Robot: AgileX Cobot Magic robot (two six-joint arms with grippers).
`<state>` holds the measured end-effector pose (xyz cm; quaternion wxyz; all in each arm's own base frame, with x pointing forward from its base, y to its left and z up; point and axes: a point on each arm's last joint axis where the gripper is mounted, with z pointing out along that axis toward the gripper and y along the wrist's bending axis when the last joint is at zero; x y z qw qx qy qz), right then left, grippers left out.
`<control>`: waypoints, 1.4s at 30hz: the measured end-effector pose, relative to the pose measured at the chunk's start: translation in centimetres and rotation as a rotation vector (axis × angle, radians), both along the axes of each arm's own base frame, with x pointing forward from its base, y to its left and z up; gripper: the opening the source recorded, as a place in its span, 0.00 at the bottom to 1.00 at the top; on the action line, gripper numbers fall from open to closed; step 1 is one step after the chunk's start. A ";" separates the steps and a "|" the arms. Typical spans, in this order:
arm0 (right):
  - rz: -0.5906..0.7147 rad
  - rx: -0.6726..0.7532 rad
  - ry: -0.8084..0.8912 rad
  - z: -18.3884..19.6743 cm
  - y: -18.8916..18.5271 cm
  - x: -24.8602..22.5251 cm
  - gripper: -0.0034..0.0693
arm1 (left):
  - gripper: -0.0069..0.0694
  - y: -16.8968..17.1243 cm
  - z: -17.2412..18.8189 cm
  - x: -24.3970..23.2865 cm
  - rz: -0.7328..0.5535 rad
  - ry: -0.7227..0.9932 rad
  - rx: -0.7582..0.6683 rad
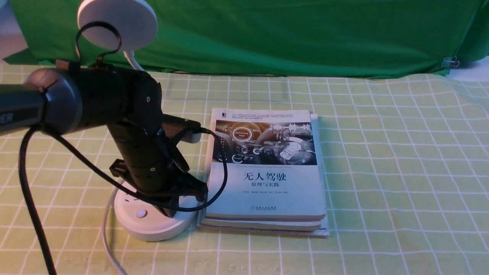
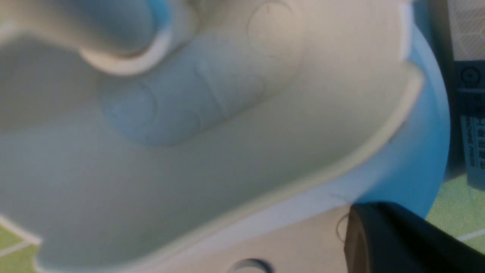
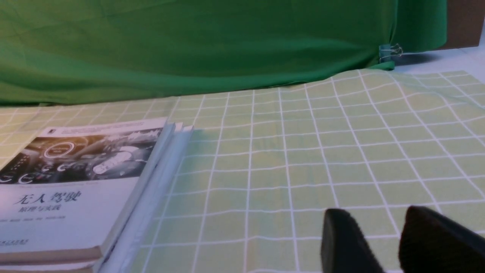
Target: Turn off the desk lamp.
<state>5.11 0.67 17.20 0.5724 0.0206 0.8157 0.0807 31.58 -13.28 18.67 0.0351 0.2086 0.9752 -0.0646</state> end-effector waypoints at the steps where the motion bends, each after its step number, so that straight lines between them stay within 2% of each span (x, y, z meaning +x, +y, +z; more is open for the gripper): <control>1: 0.001 -0.001 0.000 0.0 0.0 0.0 0.38 | 0.09 0.0 0.2 -0.1 0.002 -0.005 -0.002; 9: 0.000 -0.001 0.001 0.0 0.0 0.0 0.38 | 0.09 0.6 3.5 -1.5 0.029 -0.058 -0.027; 15: 0.000 0.000 0.001 0.0 0.0 0.0 0.38 | 0.09 1.9 4.6 -5.3 0.053 -0.100 -0.059; 19: 0.000 0.001 0.001 0.0 0.0 0.0 0.38 | 0.09 3.6 6.1 -9.4 0.093 -0.274 -0.131; 24: 0.001 -0.001 0.002 0.0 0.0 0.0 0.38 | 0.09 6.0 7.1 -14.7 0.149 -0.635 -0.270; 25: 0.000 -0.001 0.002 0.0 0.0 0.0 0.38 | 0.09 6.1 7.0 -14.9 0.149 -0.638 -0.271; 26: 0.000 0.000 0.002 0.0 0.0 0.0 0.38 | 0.09 6.7 7.1 -16.2 0.163 -0.727 -0.308; 36: 0.001 -0.002 0.002 0.0 0.0 0.0 0.38 | 0.09 8.8 6.9 -20.8 0.144 -0.969 -0.370; 42: 0.000 -0.001 0.001 0.0 0.0 0.0 0.38 | 0.09 9.0 7.3 -21.1 0.128 -1.008 -0.364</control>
